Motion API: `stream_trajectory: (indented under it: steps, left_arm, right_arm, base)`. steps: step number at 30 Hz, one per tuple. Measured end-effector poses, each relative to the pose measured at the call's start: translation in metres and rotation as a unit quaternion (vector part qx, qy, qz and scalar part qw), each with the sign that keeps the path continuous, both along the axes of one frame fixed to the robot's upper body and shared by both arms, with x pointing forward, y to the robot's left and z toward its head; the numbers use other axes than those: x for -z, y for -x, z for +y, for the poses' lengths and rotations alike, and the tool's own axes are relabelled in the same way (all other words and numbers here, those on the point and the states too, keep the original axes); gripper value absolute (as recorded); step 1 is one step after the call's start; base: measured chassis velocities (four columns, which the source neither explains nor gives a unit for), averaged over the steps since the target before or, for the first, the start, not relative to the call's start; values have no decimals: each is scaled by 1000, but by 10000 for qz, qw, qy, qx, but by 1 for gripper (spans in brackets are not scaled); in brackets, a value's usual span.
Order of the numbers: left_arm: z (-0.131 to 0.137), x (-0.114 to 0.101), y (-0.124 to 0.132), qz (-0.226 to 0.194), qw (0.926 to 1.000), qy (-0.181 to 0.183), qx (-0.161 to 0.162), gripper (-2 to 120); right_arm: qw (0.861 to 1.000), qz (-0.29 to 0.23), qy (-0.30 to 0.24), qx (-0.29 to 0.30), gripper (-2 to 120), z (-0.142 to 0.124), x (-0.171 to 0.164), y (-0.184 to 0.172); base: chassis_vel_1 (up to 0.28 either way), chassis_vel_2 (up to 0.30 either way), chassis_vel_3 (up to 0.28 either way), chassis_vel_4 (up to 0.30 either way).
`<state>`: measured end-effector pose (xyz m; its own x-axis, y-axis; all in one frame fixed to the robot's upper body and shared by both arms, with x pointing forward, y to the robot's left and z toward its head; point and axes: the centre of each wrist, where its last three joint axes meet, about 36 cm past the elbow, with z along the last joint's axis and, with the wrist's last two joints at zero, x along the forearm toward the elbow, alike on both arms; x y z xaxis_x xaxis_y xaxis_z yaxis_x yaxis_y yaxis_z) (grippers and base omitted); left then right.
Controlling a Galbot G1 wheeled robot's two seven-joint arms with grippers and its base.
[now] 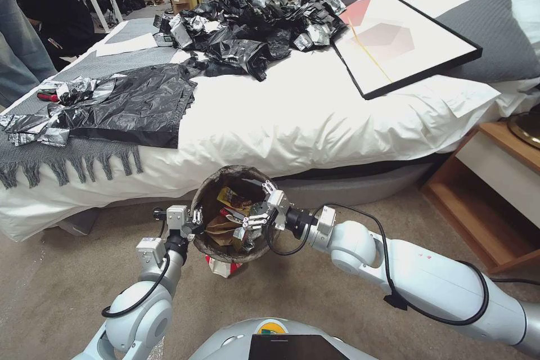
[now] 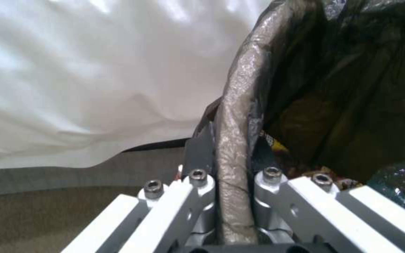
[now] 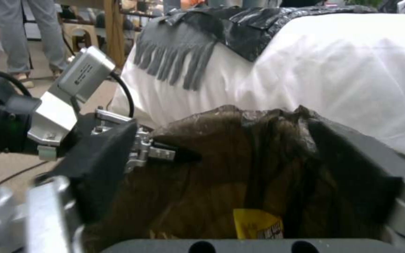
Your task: Pick up the trash bin, then pick up the garbage from the floor and place it into the trash bin.
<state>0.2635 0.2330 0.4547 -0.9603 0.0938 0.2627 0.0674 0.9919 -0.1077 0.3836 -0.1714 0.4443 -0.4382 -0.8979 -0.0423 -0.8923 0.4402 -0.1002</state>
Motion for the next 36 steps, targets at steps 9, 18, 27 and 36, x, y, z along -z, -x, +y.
stream_trajectory:
  steps: [9,18,27,36]
  left_arm:
    - [1,0,0,0,10000,-9,3,4]
    - [1,2,1,21,10000,-5,-15,4]
    - [3,4,1,27,10000,-23,-43,4]
    - [4,7,0,25,10000,-56,-75,4]
  right_arm:
    - [10000,-10,-60,9,100,2,-4,2]
    - [9942,-191,-730,773,100,-6,-66,11]
    - [9846,-188,-833,1523,100,-25,-92,18]
    - [9568,-405,-852,2751,100,-63,-107,25]
  base:
    - [0,0,0,0]
    - [0,0,0,0]
    - [0,0,0,0]
    - [0,0,0,0]
